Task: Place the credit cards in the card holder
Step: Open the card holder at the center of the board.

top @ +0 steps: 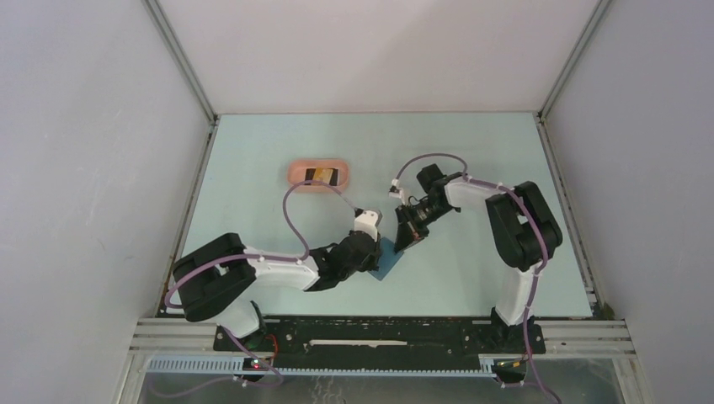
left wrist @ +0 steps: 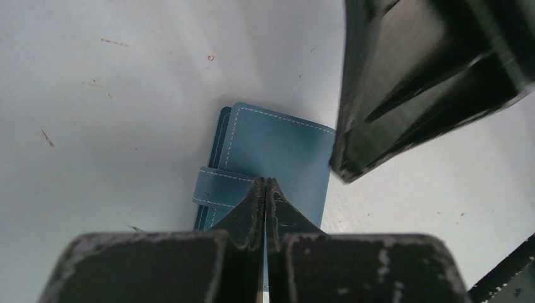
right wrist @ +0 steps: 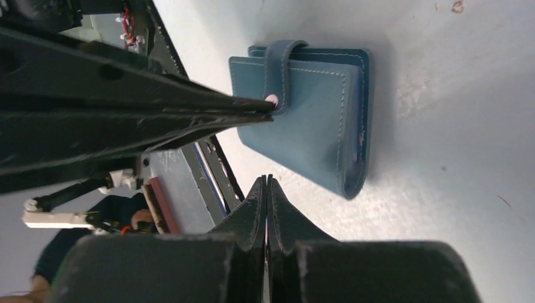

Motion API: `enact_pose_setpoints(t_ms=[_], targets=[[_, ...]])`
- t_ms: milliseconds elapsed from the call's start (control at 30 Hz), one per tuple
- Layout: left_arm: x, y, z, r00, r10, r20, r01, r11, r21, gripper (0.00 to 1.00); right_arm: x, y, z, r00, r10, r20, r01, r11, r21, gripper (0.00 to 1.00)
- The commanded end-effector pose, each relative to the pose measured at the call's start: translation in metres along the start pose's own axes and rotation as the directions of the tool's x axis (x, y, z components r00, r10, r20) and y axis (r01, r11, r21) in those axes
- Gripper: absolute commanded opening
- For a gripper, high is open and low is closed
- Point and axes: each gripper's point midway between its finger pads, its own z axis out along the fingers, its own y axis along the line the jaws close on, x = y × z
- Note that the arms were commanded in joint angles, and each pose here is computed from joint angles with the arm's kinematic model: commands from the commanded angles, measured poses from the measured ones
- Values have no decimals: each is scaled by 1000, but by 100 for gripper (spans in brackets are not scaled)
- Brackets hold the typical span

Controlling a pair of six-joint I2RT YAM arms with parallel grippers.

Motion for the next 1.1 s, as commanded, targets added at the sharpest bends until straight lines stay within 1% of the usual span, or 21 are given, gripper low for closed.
enact_pose_setpoints(t_ms=[0,200,333,500,667,767,833,900,967,1033,1067], targets=[[-3,1,-3,990,-139,30,139,990,-4,0,-4,-7,22,995,95,-16,-94,994,57,0],[-1,6,-6,983,-175,53,176,984,-12,0,1,-46,32,979,201,-13,-193,955,226,0],[-3,25,-8,974,-215,71,218,975,-42,0,8,-69,31,968,252,-6,-237,916,324,0],[-17,52,-18,960,-251,121,261,962,-77,0,14,-80,30,961,277,-15,-253,898,359,0],[-19,64,-25,950,-281,135,291,955,-64,0,9,-74,28,970,243,-14,-224,913,342,0],[-17,64,-28,941,-315,123,318,948,-6,0,0,-55,26,984,174,-25,-162,951,262,0],[-13,65,-31,931,-349,102,348,937,31,0,-10,-34,19,998,58,-38,-50,983,174,0],[-12,64,-36,914,-394,96,387,918,87,0,-19,-10,7,997,-66,-29,69,992,106,1],[-10,57,-43,900,-429,82,415,898,148,0,-24,13,-9,978,-210,0,210,975,77,8],[-15,44,-51,884,-463,68,438,870,226,0,-28,33,-24,939,-342,39,338,938,79,18],[-19,37,-56,875,-480,62,448,852,271,0,-28,41,-30,916,-398,56,392,915,91,21]])
